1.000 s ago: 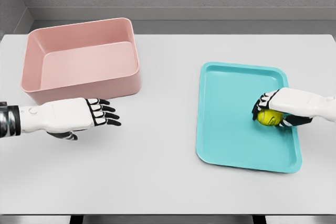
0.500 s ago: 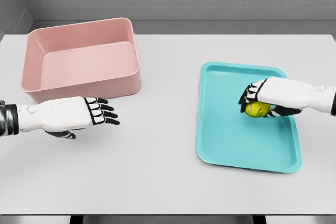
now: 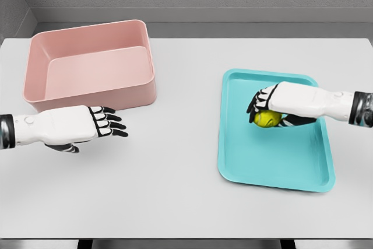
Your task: Put the tennis from the blue tray into the pink basket with both arms
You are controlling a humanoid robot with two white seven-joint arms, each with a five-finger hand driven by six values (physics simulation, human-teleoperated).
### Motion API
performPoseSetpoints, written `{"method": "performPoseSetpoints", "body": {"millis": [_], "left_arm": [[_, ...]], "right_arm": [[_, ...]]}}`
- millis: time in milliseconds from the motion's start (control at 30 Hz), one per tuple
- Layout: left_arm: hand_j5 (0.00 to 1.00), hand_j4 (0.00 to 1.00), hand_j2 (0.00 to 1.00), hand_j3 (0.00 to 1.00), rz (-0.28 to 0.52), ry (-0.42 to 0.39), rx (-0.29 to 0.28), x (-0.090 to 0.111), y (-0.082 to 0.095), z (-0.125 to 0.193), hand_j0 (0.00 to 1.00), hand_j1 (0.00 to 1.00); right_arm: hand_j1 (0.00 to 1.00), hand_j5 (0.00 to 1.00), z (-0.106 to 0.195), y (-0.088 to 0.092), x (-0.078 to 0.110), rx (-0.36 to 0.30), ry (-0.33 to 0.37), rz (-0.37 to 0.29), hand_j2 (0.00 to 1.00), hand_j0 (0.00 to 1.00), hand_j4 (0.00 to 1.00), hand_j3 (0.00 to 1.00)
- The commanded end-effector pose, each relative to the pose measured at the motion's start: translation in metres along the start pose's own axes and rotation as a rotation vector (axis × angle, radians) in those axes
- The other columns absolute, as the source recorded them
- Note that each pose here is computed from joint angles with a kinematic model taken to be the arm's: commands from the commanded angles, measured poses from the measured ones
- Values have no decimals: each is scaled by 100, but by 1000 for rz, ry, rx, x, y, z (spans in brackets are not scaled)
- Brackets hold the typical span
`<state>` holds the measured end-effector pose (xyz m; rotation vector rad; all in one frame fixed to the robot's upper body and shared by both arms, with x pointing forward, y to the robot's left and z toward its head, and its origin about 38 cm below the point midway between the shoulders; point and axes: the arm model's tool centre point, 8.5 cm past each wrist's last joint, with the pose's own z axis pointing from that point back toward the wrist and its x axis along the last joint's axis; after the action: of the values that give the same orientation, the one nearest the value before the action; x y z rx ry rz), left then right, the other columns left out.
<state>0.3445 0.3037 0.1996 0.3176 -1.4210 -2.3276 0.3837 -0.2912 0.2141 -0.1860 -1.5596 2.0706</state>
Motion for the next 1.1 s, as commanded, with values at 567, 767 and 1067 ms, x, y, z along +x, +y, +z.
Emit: {"method": "performPoseSetpoints", "body": {"millis": [567, 767, 1067], "left_arm": [[100, 100, 100, 100, -4, 24, -18, -4, 0, 11, 100, 100], [100, 100, 100, 100, -5, 24, -17, -4, 1, 11, 100, 100], [100, 100, 100, 100, -8, 32, -23, -6, 1, 15, 100, 100]], "right_arm": [[54, 54, -58, -15, 25, -9, -147, 22, 54, 54, 54, 54], [54, 54, -76, -22, 35, -14, -195, 36, 54, 54, 54, 54], [54, 54, -113, -25, 57, 5, -290, 51, 54, 54, 54, 54]]}}
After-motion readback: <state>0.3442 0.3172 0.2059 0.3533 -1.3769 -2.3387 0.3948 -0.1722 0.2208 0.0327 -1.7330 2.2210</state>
